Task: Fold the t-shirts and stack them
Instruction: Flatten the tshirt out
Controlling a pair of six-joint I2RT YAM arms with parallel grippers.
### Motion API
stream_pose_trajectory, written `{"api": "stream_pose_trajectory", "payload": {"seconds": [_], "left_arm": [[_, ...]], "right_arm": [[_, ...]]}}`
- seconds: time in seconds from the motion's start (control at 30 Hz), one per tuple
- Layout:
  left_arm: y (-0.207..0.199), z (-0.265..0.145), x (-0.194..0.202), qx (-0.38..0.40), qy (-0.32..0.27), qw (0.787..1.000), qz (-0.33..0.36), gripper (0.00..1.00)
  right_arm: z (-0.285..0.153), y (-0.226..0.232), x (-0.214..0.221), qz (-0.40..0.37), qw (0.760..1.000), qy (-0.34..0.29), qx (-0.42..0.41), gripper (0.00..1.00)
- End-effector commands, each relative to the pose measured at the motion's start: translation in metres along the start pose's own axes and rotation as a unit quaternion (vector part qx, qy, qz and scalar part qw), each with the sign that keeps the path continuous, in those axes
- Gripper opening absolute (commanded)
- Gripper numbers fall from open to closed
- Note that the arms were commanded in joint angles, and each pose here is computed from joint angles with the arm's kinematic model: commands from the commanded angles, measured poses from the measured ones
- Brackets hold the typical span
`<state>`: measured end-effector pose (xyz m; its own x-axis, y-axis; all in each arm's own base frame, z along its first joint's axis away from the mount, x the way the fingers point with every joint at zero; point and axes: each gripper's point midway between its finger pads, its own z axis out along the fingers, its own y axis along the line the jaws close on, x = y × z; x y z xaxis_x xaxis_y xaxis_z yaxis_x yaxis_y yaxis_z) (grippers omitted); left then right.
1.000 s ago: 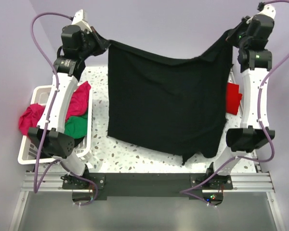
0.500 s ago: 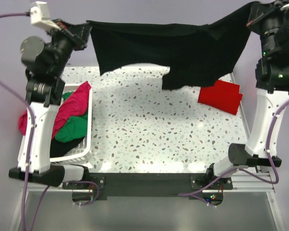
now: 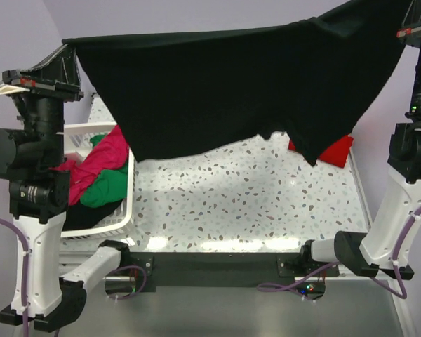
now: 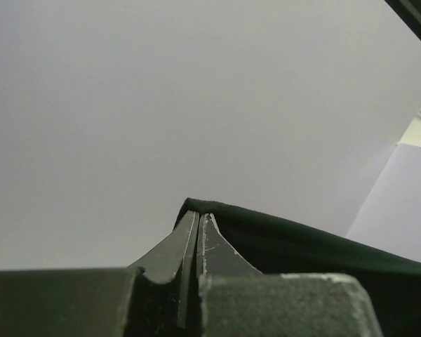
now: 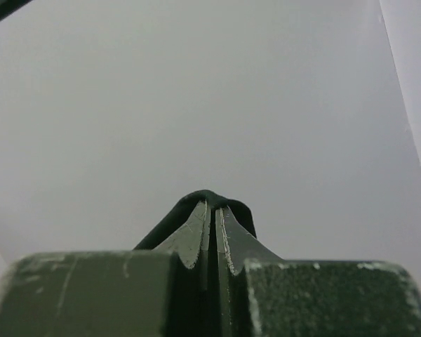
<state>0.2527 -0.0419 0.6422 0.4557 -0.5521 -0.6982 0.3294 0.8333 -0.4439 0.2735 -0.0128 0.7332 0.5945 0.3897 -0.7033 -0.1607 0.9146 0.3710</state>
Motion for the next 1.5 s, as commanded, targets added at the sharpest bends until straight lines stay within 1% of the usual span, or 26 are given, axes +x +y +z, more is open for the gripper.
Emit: {"api": "stream_pose_trajectory", "payload": {"seconds": [0.0,0.1,0.17,0.27,0.3,0.33,0.37,0.4,0.43,0.47,0.5,0.53,0.57,0.6,0.63,0.73,0.8,0.83,0.9,0.93,1.0,1.03,1.1,1.23,1.4,1.47], "left_arm": [[0.025,0.005,-0.006,-0.049,-0.042,0.997,0.03,0.0],[0.051,0.018,0.039,-0.075,0.004,0.996,0.055,0.0],[0.078,0.03,0.092,-0.1,0.06,0.991,0.068,0.0],[0.117,0.047,0.17,-0.127,0.139,0.979,0.085,0.0],[0.126,0.051,0.191,-0.129,0.16,0.975,0.09,0.0],[0.148,0.058,0.236,-0.144,0.211,0.962,0.097,0.0],[0.156,0.063,0.257,-0.142,0.232,0.957,0.101,0.0],[0.165,0.069,0.276,-0.144,0.251,0.951,0.107,0.0],[0.188,0.08,0.316,-0.155,0.287,0.939,0.108,0.0],[0.193,0.085,0.339,-0.146,0.314,0.933,0.102,0.01],[0.202,0.09,0.359,-0.147,0.334,0.926,0.1,0.2],[0.218,0.096,0.397,-0.154,0.369,0.911,0.096,0.32],[0.222,0.098,0.415,-0.151,0.388,0.905,0.088,0.44],[0.226,0.1,0.43,-0.151,0.399,0.901,0.081,0.61],[0.226,0.102,0.451,-0.141,0.414,0.896,0.073,0.65],[0.208,0.102,0.466,-0.112,0.422,0.898,0.064,0.74],[0.192,0.099,0.465,-0.094,0.427,0.898,0.056,0.76],[0.186,0.09,0.472,-0.089,0.439,0.893,0.053,0.76],[0.171,0.079,0.471,-0.076,0.448,0.889,0.049,0.77],[0.168,0.059,0.487,-0.077,0.473,0.876,0.047,0.77],[0.156,0.043,0.49,-0.074,0.489,0.869,0.036,0.77],[0.156,0.02,0.505,-0.078,0.514,0.854,0.03,0.77],[0.151,0.0,0.512,-0.088,0.533,0.841,0.01,0.77],[0.156,-0.07,0.534,-0.128,0.593,0.795,-0.008,0.77],[0.165,-0.1,0.531,-0.15,0.61,0.778,-0.004,0.77],[0.171,-0.118,0.533,-0.16,0.627,0.763,0.003,0.78]], "right_arm": [[0.009,-0.001,-0.021,0.007,0.998,-0.055,0.006,0.0],[0.032,-0.018,0.026,0.021,1.0,-0.012,0.017,0.0],[0.045,-0.032,0.067,0.029,0.999,0.032,0.025,0.0],[0.071,-0.072,0.162,0.04,0.991,0.116,0.056,0.0],[0.08,-0.096,0.212,0.039,0.984,0.154,0.077,0.0],[0.085,-0.113,0.246,0.038,0.979,0.18,0.089,0.0],[0.087,-0.128,0.278,0.037,0.973,0.205,0.101,0.0],[0.087,-0.161,0.348,0.031,0.958,0.257,0.124,0.0],[0.087,-0.174,0.374,0.031,0.951,0.277,0.134,0.0],[0.084,-0.183,0.404,0.033,0.943,0.303,0.133,0.0],[0.08,-0.196,0.438,0.033,0.934,0.331,0.132,0.16],[0.064,-0.223,0.502,0.039,0.912,0.381,0.145,0.35],[0.064,-0.227,0.513,0.042,0.907,0.394,0.145,0.58],[0.057,-0.23,0.53,0.046,0.899,0.412,0.142,0.94],[0.043,-0.241,0.555,0.048,0.887,0.435,0.149,0.99],[0.028,-0.242,0.565,0.047,0.881,0.448,0.144,0.99],[0.013,-0.239,0.562,0.044,0.88,0.452,0.139,0.99],[-0.002,-0.242,0.568,0.041,0.871,0.468,0.143,0.99],[-0.006,-0.228,0.552,0.031,0.872,0.471,0.128,0.99],[-0.02,-0.228,0.556,0.03,0.863,0.488,0.128,0.99],[-0.026,-0.209,0.539,0.016,0.863,0.492,0.109,0.99],[-0.04,-0.207,0.542,0.012,0.855,0.507,0.109,0.99],[-0.049,-0.189,0.529,0.002,0.853,0.513,0.095,0.99],[-0.094,-0.158,0.527,0.001,0.827,0.558,0.071,0.99],[-0.148,-0.138,0.533,-0.011,0.79,0.611,0.058,0.99],[-0.177,-0.134,0.533,0.001,0.771,0.633,0.065,0.99]]}}
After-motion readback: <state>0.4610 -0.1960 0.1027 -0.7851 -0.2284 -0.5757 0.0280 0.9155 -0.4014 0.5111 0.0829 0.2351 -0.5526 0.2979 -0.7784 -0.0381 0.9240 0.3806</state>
